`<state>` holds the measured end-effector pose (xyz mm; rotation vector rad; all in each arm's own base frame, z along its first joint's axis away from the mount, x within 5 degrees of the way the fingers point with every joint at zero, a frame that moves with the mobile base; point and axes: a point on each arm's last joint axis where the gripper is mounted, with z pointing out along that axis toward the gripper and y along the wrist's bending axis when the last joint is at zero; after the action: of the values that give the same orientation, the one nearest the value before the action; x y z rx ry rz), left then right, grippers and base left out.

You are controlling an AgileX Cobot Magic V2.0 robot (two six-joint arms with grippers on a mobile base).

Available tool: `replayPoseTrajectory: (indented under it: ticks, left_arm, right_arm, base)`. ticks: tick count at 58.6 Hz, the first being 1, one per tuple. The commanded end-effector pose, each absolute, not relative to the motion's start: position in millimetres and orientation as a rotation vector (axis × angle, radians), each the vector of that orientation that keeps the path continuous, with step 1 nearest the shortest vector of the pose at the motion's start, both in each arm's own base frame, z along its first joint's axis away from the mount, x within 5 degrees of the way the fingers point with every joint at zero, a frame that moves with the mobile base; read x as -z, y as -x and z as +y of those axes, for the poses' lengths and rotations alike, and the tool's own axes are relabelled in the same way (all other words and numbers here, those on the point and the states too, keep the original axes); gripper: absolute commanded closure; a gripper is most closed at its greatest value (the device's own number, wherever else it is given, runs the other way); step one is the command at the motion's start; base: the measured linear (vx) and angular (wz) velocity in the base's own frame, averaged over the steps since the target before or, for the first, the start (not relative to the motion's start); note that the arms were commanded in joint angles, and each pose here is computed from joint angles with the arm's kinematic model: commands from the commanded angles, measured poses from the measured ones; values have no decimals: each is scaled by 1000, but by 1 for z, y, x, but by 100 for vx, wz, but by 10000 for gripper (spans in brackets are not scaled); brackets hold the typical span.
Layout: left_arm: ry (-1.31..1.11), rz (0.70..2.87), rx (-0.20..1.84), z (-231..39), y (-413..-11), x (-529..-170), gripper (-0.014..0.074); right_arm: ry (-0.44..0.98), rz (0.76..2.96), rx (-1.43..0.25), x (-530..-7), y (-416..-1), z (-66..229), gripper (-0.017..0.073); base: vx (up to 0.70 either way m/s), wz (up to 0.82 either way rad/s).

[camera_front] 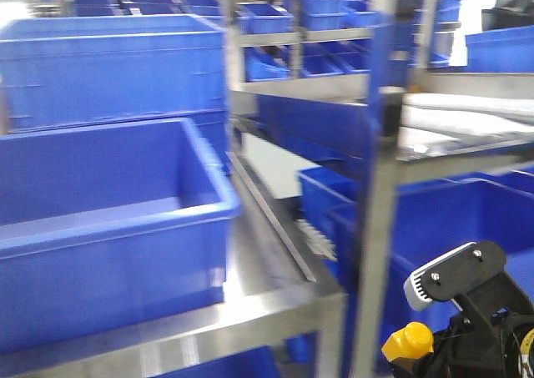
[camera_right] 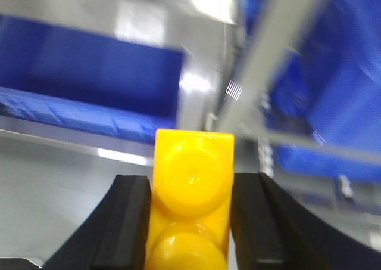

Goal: Pick red and yellow blocks into blue bin
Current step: 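Drive to the shelf and stop in front of the large blue bin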

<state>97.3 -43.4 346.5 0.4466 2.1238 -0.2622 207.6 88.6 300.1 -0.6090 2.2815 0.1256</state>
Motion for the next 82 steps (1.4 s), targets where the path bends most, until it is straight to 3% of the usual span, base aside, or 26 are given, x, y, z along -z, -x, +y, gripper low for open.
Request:
replayPoseTrajectory:
  ticks: [1,47,82]
  left_arm:
    - [-425,2032,284,-45,-100,-360,260]
    - [-425,2032,284,-45,-100,-360,260]
    - [-425,2032,284,-45,-100,-360,260]
  right_arm:
    - [592,2164,-131,-319,-210,89,368]
    - [592,2164,-131,-319,-210,89,368]
    - [592,2164,-131,-319,-210,89,368]
  base:
    - [10,56]
    - [7,32]
    - [3,9]
